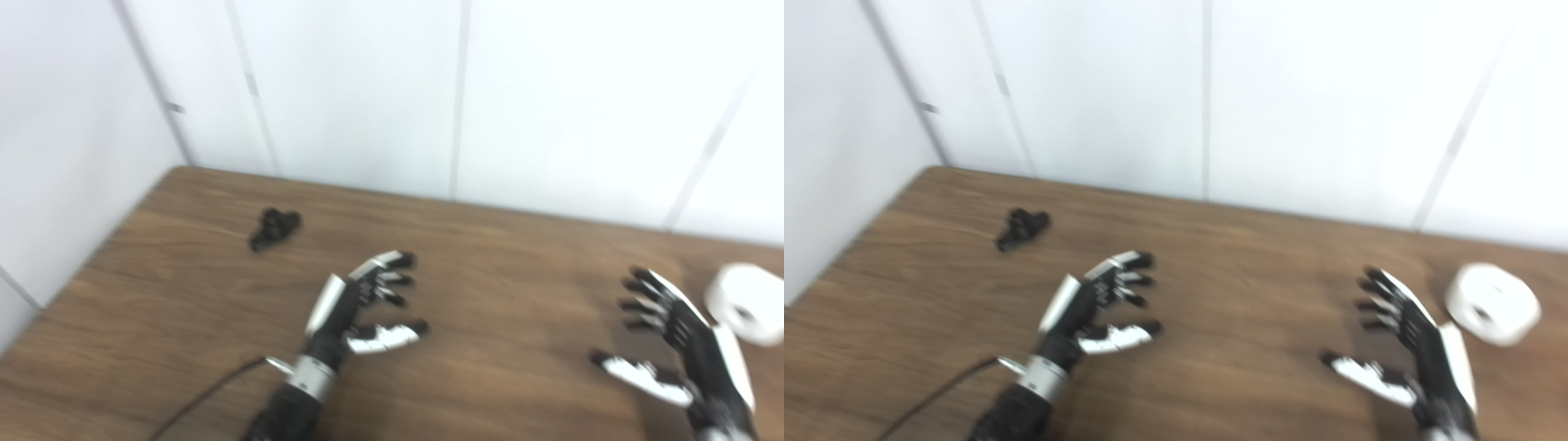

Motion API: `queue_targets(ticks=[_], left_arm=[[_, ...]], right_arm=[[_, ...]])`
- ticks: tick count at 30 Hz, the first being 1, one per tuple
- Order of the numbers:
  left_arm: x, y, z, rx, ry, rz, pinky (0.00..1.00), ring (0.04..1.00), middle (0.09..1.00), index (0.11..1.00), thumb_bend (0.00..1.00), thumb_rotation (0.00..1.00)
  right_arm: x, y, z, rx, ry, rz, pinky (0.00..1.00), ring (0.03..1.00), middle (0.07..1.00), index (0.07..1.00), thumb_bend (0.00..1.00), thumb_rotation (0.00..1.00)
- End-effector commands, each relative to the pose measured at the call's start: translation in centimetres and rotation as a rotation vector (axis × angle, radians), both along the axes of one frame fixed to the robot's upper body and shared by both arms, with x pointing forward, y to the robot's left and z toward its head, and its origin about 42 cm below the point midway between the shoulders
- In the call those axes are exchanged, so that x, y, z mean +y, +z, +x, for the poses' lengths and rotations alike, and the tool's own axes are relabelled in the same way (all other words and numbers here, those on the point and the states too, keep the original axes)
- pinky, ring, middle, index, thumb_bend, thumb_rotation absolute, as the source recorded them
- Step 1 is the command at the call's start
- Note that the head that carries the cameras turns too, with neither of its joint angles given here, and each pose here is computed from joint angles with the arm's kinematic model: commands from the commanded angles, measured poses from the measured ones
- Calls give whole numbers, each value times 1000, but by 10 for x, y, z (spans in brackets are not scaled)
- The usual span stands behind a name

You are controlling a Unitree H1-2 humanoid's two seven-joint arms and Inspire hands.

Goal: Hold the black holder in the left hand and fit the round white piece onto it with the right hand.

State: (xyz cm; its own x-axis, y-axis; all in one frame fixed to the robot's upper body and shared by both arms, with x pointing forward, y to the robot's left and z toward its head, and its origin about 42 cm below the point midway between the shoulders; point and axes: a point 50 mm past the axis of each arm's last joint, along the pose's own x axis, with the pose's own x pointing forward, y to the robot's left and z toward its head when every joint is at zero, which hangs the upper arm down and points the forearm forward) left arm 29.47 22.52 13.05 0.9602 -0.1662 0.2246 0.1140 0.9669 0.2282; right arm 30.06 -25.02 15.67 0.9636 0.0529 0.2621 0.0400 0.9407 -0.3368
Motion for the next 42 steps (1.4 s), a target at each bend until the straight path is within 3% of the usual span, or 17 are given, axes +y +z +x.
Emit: queue_targets(ticks=[1,6,12,20,22,26,32,34,37,42], left_arm=[[-5,13,10,-92,-8,-2,622,746,829,819,692,53],[-11,5,11,-99,-7,1,629,759,816,809,701,81],[-17,5,10,-82,-12,-21,659,798,821,812,689,78],[-16,9,11,-107,5,-9,619,767,814,803,659,9],[-15,10,12,-117,6,-3,585,720,789,800,663,3],[-5,21,13,-127,-2,-1,540,646,737,767,672,0],[19,49,17,-121,-99,44,536,624,693,673,678,0],[29,61,20,-132,-109,99,537,634,702,675,711,43],[45,77,23,-148,-67,177,564,659,703,678,727,93],[66,98,24,-178,45,264,616,726,756,737,736,91]], right_arm=[[1,15,5,-54,20,13,653,742,814,846,677,1],[0,15,4,-54,22,10,648,760,821,852,654,0],[0,18,4,-61,6,-27,555,715,799,816,667,0],[-1,20,3,-47,1,-28,573,726,813,821,663,0],[-1,21,3,-45,-1,-26,572,725,813,819,663,0],[-2,22,4,-42,1,-23,575,729,815,821,660,0],[-4,23,6,-43,3,-22,582,729,817,820,655,0],[-4,23,6,-42,6,-17,582,729,817,822,651,0],[-4,22,7,-39,9,-16,580,726,815,822,649,0],[-4,22,8,-36,11,-19,591,731,819,824,642,0]])
